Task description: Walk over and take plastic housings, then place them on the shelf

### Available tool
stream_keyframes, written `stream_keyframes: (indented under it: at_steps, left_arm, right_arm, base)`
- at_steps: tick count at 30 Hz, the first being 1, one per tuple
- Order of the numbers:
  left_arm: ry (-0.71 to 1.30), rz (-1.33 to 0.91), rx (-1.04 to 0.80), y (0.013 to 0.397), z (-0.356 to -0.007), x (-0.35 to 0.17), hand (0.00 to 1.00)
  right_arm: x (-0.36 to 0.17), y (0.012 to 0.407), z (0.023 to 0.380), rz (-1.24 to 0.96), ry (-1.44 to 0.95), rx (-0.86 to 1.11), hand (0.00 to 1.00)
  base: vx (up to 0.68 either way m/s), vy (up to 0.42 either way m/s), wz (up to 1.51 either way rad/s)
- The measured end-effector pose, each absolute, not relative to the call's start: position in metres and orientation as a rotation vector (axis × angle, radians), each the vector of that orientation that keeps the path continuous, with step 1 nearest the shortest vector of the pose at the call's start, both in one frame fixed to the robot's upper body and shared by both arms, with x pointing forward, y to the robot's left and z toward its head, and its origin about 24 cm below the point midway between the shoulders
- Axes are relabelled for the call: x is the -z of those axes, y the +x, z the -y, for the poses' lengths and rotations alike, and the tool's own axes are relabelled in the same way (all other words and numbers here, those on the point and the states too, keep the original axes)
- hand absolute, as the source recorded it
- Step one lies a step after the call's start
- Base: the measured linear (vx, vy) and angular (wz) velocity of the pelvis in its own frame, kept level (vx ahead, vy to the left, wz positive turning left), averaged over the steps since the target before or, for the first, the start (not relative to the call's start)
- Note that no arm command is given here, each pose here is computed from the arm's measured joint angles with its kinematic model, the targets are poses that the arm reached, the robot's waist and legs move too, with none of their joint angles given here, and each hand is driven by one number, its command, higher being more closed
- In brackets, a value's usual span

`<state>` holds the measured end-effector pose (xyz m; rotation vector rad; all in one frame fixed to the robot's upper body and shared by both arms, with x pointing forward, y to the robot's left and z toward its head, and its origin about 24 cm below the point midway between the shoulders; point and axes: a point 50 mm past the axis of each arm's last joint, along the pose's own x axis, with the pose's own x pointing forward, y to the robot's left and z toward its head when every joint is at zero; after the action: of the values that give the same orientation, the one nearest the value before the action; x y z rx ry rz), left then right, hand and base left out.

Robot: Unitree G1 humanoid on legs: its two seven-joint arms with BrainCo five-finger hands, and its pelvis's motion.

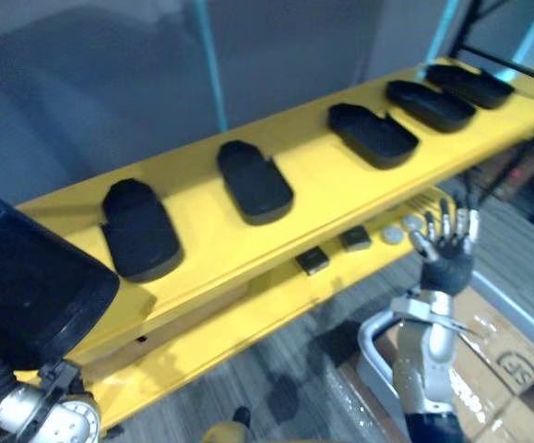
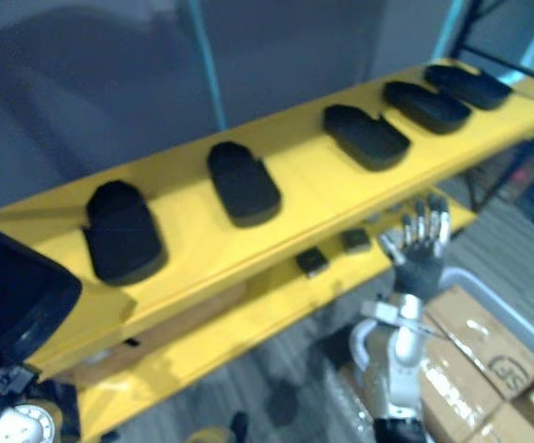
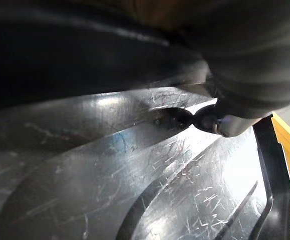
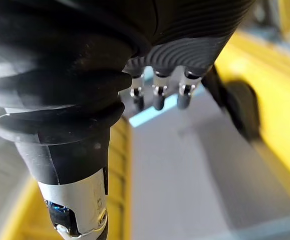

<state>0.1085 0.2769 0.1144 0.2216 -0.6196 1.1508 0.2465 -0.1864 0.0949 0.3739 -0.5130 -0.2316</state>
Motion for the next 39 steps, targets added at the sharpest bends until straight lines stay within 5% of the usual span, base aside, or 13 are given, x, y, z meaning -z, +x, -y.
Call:
stream_keyframes:
  at_steps: [11, 21, 32, 39]
  left_arm:
    - [0.140, 0.649, -0.983, 0.124, -0.271, -0.119, 1.00]
    - [0.073, 0.658, -1.034, 0.135, -0.269, -0.117, 1.00]
    - [0.111, 0.507, -1.141, 0.129, -0.278, -0.098, 1.00]
    - [0.142, 0.407, -1.127, 0.122, -0.283, -0.081, 1.00]
  right_arm:
    - [-0.092, 0.249, 0.188, 0.465, 0.309, 0.172, 0.00]
    - [-0.100, 0.246, 0.200, 0.513, 0.219, 0.135, 0.00]
    - [-0.125, 0.269, 0.149, 0.592, 0.200, -0.244, 0.00]
    - [-0.111, 0.275, 0.135, 0.500, 0.173, -0.267, 0.00]
  base:
    - [-0.03, 0.015, 0.00]
    - [-0.15, -0.010, -0.11]
    - [0.04, -0.023, 0.22]
    - [0.01, -0.037, 0.67]
